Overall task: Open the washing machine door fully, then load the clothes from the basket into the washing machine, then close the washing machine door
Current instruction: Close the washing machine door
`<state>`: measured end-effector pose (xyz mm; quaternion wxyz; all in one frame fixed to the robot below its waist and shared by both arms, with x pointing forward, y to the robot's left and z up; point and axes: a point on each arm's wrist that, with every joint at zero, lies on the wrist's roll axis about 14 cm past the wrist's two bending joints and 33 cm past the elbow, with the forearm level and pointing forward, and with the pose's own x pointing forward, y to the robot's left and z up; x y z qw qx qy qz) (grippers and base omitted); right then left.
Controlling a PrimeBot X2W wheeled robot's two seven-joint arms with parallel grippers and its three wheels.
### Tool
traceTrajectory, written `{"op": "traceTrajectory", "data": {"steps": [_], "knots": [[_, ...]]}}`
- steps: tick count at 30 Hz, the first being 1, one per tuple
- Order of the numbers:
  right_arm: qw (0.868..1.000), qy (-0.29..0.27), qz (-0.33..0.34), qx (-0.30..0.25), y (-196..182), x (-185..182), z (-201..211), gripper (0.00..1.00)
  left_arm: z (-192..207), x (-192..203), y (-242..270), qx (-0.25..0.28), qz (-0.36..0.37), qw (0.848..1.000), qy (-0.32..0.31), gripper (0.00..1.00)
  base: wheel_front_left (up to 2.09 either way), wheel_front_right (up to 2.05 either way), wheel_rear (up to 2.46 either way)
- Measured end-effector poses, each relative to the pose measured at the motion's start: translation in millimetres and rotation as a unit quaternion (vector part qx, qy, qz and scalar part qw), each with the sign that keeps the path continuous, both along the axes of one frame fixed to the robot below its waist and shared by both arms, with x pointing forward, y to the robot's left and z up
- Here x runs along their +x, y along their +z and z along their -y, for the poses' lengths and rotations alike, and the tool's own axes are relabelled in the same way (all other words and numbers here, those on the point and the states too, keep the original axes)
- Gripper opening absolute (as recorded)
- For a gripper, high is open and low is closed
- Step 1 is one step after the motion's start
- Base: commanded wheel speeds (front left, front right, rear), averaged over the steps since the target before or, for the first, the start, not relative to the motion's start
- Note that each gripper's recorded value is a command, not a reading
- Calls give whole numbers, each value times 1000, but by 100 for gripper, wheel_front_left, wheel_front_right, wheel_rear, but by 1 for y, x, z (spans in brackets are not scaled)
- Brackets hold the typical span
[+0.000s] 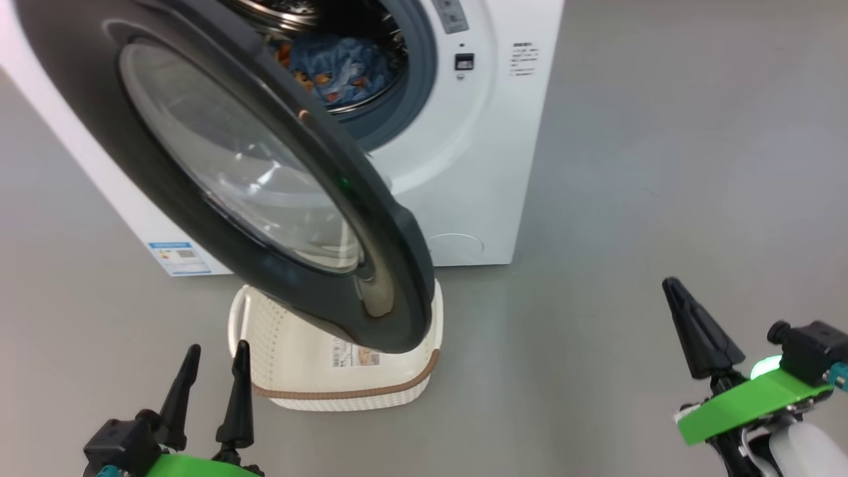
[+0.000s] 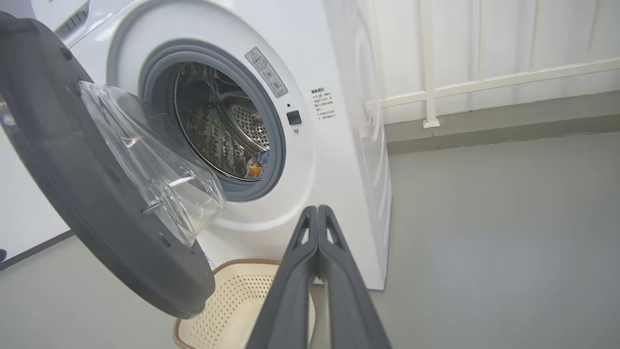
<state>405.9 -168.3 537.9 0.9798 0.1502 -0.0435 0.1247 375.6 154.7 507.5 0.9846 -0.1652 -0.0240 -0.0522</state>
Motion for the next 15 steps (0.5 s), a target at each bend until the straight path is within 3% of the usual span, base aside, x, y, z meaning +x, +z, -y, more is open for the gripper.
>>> {"op": "traceTrajectory", "data": {"steps": [10,15], "knots": [[995,74,68,3,47,27,-51,0,-28,-16,2,-1,2,999,44,100,0,0,0],[979,134,149,29,103,23,-93,0,-40,-28,3,-1,1,998,64,100,0,0,0]]}}
